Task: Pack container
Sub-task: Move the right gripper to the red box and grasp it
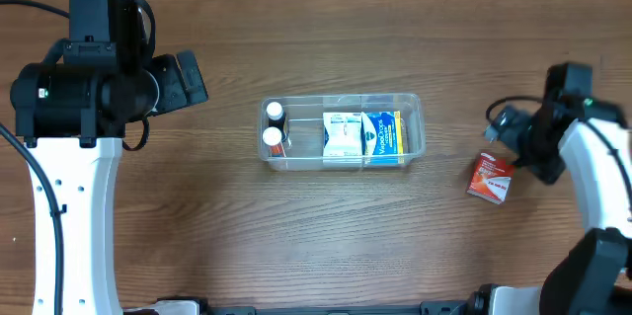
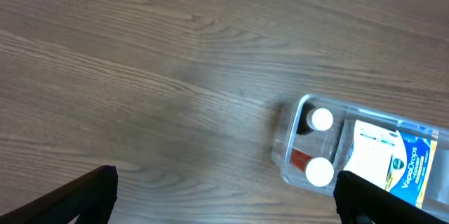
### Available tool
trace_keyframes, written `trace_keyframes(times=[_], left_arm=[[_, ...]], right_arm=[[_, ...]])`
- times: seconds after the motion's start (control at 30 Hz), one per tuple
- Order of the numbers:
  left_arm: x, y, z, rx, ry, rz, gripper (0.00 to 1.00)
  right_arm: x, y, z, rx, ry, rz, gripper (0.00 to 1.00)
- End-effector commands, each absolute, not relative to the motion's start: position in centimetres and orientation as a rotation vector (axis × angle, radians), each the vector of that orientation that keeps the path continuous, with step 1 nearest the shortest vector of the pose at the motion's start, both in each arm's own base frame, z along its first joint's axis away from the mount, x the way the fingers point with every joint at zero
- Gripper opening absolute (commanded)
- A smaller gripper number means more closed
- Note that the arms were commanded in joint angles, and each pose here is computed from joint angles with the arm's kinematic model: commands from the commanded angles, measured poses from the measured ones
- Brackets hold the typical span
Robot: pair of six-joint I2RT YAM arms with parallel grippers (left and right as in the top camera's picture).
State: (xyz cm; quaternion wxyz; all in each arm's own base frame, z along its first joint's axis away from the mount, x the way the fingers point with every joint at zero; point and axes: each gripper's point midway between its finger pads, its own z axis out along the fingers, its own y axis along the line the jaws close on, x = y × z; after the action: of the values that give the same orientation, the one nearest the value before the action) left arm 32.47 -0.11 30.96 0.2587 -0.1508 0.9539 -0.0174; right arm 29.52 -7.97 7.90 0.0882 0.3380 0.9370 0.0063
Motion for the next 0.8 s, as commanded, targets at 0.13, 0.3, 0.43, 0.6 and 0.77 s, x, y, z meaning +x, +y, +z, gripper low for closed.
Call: trace_keyframes(times=[0.13,0.3,0.43,0.6,0.77], left_arm=[[32.6,-0.1,31.0,-0.386,2.588,-0.050,1.00],[32.6,-0.1,31.0,-0.385,2.588,-0.050,1.00],[32.6,-0.1,31.0,-0.386,2.589,-0.050,1.00],[32.6,-0.1,31.0,-0.386,2.589,-0.050,1.00],[32.6,-0.1,31.0,-0.386,2.589,-0.050,1.00]], right_arm=[[28.4,-7.4,4.6,0.954,2.847,0.035,1.00],[27.5,-7.2,2.3,0.980,2.927,0.027,1.00],[27.1,-7.1,0.0,1.004,2.992,0.022,1.00],[27.0,-6.8,-0.5,1.009,3.005,0.046,0.88],[27.8,-6.2,-0.1,1.005,2.992,0.118,0.74]])
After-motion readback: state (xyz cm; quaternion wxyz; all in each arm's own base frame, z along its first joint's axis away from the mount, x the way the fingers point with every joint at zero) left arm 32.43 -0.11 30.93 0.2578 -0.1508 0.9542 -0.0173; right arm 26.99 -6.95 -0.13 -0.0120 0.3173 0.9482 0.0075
